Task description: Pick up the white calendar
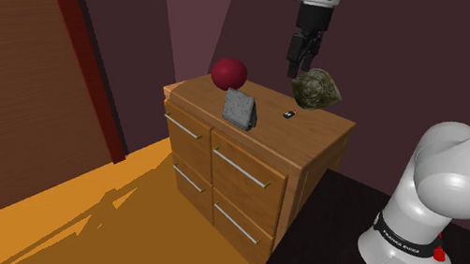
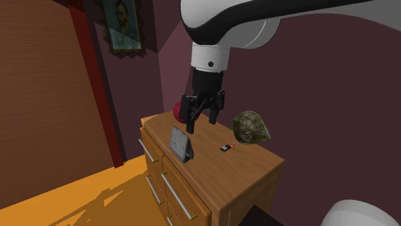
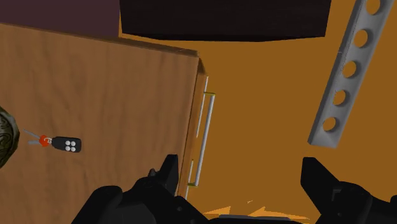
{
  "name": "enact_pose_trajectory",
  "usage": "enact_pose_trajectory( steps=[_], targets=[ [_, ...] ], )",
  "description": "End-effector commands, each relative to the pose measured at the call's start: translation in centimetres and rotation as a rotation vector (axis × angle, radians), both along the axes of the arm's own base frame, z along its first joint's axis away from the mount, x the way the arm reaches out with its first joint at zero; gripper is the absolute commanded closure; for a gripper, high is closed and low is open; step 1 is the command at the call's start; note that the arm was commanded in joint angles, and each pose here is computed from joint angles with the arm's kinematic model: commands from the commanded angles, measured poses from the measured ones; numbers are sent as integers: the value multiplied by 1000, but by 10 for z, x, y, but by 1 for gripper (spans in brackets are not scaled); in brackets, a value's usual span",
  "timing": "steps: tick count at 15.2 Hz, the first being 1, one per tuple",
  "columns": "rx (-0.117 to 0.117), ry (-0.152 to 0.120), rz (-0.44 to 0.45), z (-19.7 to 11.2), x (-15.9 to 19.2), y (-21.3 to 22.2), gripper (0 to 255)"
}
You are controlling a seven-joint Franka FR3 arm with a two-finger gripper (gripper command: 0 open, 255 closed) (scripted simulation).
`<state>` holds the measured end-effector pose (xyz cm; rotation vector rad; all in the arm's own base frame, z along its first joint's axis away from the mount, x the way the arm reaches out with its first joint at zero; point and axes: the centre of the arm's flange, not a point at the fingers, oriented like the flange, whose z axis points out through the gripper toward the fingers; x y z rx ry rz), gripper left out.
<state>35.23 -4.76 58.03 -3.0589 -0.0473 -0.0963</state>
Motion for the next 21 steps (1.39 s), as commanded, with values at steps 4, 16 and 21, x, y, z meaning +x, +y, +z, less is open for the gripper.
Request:
enact_pose_trajectory(
  steps=[4,16,21],
  targets=[
    [3,-10,-47,-41,48,-22,0],
    [12,-31,-160,-132,157,-86,0],
    [15,-38,-200,-165,195,-111,0]
  ],
)
